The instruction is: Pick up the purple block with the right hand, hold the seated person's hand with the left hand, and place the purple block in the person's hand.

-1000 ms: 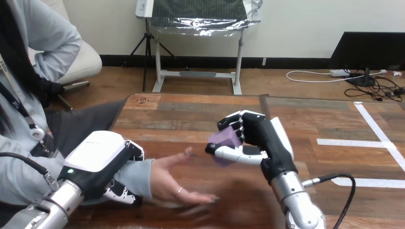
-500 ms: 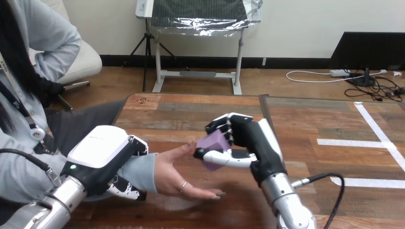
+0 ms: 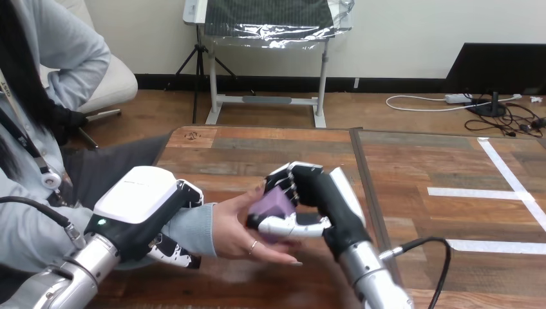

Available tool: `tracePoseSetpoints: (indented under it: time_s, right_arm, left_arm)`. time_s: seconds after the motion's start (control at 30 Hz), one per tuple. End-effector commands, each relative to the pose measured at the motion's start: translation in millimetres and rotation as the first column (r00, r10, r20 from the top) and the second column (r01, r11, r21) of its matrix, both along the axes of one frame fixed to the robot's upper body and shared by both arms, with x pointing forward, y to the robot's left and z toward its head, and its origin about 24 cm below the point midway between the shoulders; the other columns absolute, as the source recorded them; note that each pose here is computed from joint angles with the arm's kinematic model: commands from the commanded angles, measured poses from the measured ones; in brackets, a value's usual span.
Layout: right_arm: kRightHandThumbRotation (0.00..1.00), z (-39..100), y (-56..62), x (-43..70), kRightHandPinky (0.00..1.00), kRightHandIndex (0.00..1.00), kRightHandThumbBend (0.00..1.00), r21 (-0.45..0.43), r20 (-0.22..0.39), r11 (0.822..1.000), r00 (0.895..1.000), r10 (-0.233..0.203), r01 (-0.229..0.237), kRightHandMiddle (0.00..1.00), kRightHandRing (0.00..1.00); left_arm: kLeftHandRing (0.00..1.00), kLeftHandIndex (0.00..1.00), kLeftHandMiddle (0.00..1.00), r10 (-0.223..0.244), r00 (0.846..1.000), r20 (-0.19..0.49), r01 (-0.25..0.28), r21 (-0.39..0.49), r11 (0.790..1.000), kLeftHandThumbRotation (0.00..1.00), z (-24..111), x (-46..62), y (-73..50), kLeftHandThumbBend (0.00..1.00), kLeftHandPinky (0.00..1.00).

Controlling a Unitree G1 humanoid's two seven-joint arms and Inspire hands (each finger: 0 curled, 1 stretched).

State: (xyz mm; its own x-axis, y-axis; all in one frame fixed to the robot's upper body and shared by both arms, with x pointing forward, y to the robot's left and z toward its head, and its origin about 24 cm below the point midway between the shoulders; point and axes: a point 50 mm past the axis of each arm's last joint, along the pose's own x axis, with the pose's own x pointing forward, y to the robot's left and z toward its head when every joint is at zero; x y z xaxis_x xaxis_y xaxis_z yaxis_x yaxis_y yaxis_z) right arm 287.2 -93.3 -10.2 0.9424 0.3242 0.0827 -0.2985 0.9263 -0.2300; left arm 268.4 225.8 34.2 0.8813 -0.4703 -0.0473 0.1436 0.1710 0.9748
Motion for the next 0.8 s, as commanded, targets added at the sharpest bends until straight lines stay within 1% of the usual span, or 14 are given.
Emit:
tracePoseSetpoints:
  time_s: [0.0, 0.13, 0.43, 0.77]
  right_arm:
    - [0.00, 8.4, 8.1, 2.1, 0.31, 0.48, 0.81, 0.021, 0.055, 1.000, 0.998, 0.008, -0.009, 0.44, 0.35]
    - [0.00, 6.5, 13.2, -1.5, 0.31, 0.48, 0.81, 0.022, 0.056, 0.999, 0.998, 0.027, -0.028, 0.44, 0.35]
    - [0.00, 3.4, 22.6, -7.9, 0.29, 0.48, 0.82, 0.016, 0.054, 0.998, 0.997, 0.052, -0.053, 0.42, 0.34]
    - [0.00, 1.1, 29.0, -13.3, 0.28, 0.48, 0.82, 0.020, 0.053, 0.997, 0.996, 0.077, -0.078, 0.41, 0.33]
  left_arm:
    - [0.28, 0.34, 0.33, -0.031, 0.982, 0.184, 0.049, -0.097, 0.994, 0.00, 41.9, 17.1, -12.6, 0.85, 0.26]
    - [0.28, 0.34, 0.33, -0.033, 0.981, 0.190, 0.052, -0.096, 0.994, 0.00, 42.2, 17.6, -13.5, 0.85, 0.26]
    - [0.28, 0.33, 0.33, -0.038, 0.981, 0.192, 0.058, -0.101, 0.993, 0.00, 42.8, 17.6, -15.3, 0.85, 0.26]
    - [0.28, 0.33, 0.33, -0.041, 0.980, 0.197, 0.062, -0.103, 0.993, 0.00, 42.6, 16.9, -16.8, 0.85, 0.25]
